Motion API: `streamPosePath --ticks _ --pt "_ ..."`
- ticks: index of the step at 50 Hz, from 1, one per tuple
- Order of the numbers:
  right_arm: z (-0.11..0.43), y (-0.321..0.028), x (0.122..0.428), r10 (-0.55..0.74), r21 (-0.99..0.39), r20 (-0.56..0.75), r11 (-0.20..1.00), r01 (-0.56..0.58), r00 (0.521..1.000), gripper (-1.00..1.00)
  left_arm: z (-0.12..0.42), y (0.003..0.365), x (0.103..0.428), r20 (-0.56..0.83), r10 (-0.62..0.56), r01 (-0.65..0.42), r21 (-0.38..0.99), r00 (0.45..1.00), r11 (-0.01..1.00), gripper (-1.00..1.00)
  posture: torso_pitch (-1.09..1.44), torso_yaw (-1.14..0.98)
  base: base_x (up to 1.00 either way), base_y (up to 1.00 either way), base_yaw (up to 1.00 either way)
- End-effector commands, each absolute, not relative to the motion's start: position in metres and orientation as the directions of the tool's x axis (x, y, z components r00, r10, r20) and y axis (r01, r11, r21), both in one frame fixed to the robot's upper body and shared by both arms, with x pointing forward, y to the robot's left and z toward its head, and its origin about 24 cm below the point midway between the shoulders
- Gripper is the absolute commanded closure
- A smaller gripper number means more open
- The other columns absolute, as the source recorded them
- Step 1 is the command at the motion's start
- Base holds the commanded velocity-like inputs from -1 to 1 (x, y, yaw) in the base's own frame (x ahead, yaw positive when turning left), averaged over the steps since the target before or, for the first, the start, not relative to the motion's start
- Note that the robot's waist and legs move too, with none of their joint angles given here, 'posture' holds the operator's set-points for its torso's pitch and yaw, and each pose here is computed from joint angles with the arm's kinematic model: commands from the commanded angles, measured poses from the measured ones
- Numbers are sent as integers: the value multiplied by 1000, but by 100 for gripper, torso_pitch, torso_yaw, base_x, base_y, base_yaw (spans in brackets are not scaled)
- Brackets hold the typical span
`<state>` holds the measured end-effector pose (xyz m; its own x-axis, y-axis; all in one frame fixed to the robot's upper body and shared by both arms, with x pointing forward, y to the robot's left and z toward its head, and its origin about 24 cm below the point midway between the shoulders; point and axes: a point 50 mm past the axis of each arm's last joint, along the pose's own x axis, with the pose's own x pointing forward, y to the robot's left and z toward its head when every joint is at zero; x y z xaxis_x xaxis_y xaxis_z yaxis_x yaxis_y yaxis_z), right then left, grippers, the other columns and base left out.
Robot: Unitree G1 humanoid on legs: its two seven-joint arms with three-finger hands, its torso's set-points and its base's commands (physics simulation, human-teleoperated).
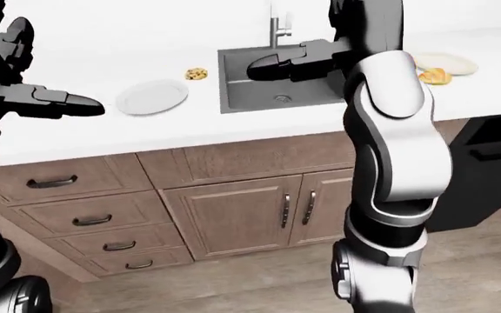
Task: Place the pastries on the plates.
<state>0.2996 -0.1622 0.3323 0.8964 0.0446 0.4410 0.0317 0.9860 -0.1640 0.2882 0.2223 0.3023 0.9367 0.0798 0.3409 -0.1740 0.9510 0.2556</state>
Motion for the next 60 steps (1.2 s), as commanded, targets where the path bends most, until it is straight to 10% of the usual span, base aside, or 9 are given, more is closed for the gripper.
streamPosePath --ticks 1,60 --pt "344 -157 293 69 -169 509 985 21 858 -100 317 224 281 423 94 -216 252 901 943 -100 0 0 20 70 0" --pt "342 -161 290 42 -143 517 989 38 855 -100 318 225 277 418 89 -223 283 904 933 -100 0 0 13 3 4"
